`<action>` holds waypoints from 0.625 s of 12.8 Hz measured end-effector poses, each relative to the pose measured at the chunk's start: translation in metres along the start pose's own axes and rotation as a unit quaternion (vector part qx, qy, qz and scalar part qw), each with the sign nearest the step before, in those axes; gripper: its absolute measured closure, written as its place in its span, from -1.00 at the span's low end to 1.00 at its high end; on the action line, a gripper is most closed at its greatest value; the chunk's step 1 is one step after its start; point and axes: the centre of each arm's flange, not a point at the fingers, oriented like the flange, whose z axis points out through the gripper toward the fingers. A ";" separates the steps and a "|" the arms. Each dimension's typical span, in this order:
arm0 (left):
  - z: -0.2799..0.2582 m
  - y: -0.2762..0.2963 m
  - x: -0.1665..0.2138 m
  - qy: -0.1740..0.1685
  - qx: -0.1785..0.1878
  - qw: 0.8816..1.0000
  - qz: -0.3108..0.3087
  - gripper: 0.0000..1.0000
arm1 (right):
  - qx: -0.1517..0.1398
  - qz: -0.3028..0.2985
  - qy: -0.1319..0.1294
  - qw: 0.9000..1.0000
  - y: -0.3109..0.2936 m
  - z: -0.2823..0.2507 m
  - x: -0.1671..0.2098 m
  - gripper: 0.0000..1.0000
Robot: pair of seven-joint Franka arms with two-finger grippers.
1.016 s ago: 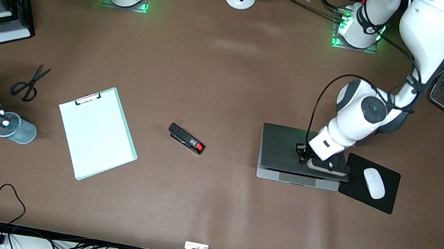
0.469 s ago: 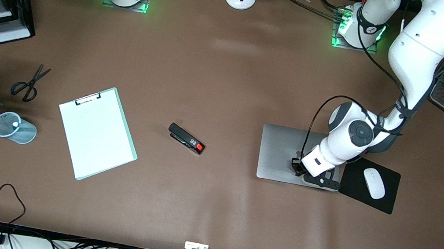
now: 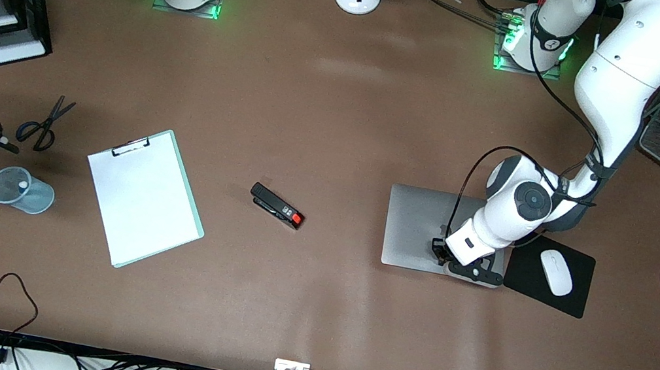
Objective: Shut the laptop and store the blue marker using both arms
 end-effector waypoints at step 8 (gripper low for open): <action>-0.132 0.010 0.040 -0.094 0.073 0.993 0.013 0.98 | -0.029 0.282 -0.137 0.949 -0.129 -0.015 0.105 -1.00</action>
